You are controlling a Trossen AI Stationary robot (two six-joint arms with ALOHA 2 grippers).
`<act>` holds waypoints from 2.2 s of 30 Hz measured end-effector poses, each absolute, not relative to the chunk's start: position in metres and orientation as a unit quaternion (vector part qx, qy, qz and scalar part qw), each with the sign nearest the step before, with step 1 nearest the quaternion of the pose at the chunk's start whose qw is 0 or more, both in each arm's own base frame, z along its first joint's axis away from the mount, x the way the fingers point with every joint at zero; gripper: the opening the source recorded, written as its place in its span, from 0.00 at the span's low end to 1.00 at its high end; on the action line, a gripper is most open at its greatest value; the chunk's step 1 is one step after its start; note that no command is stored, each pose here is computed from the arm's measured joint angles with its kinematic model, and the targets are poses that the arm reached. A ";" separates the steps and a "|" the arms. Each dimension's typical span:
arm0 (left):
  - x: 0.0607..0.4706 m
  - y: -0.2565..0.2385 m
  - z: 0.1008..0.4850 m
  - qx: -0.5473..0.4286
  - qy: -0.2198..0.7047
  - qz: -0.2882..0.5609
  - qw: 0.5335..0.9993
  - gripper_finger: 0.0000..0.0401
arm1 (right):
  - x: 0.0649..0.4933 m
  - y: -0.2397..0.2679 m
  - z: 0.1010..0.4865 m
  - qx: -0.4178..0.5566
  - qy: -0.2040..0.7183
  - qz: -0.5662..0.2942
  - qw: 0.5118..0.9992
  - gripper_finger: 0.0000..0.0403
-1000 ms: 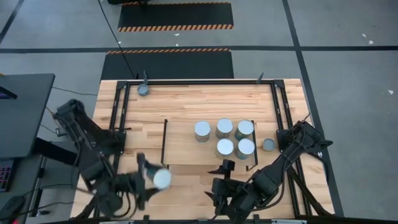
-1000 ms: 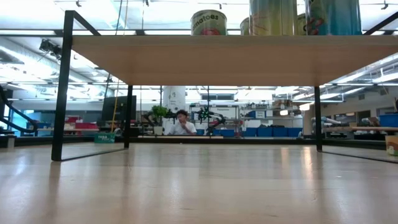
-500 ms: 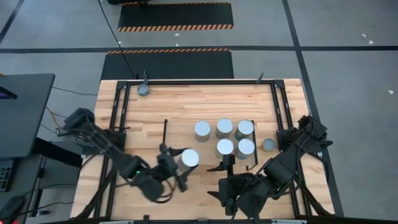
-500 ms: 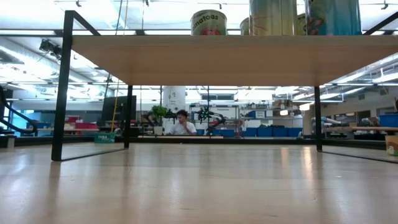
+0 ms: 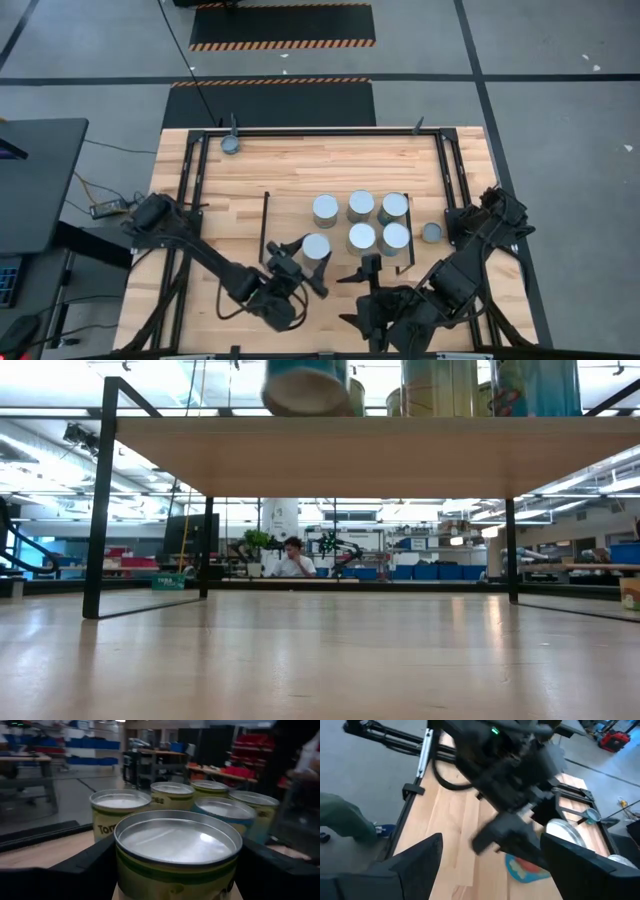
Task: Pick and place cans onto a shelf
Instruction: Put the canned tomatoes on the shelf aligned with the other canned tomatoes
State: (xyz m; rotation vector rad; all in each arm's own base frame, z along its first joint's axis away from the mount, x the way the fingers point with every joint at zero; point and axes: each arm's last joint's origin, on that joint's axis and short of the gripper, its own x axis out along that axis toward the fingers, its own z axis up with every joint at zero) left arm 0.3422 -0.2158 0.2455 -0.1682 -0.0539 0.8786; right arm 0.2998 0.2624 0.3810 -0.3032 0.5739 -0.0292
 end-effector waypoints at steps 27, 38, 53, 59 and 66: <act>0.362 -0.211 0.269 -0.035 -0.001 0.403 0.915 0.89 | 0.294 0.265 0.376 -0.144 0.314 0.014 0.938 0.85; 0.305 -0.270 0.295 0.037 0.018 0.345 0.938 0.89 | 0.289 0.262 0.371 -0.117 0.349 0.003 0.930 0.85; 0.364 -0.265 0.217 0.038 0.087 0.130 0.987 0.71 | 0.286 0.265 0.370 -0.115 0.352 0.007 0.929 0.85; 0.376 -0.247 0.217 0.046 0.088 0.168 0.981 0.69 | 0.286 0.265 0.370 -0.114 0.355 0.012 0.928 0.85; 0.364 -0.250 0.226 0.063 0.111 0.149 0.981 0.68 | 0.285 0.266 0.370 -0.108 0.362 0.023 0.925 0.85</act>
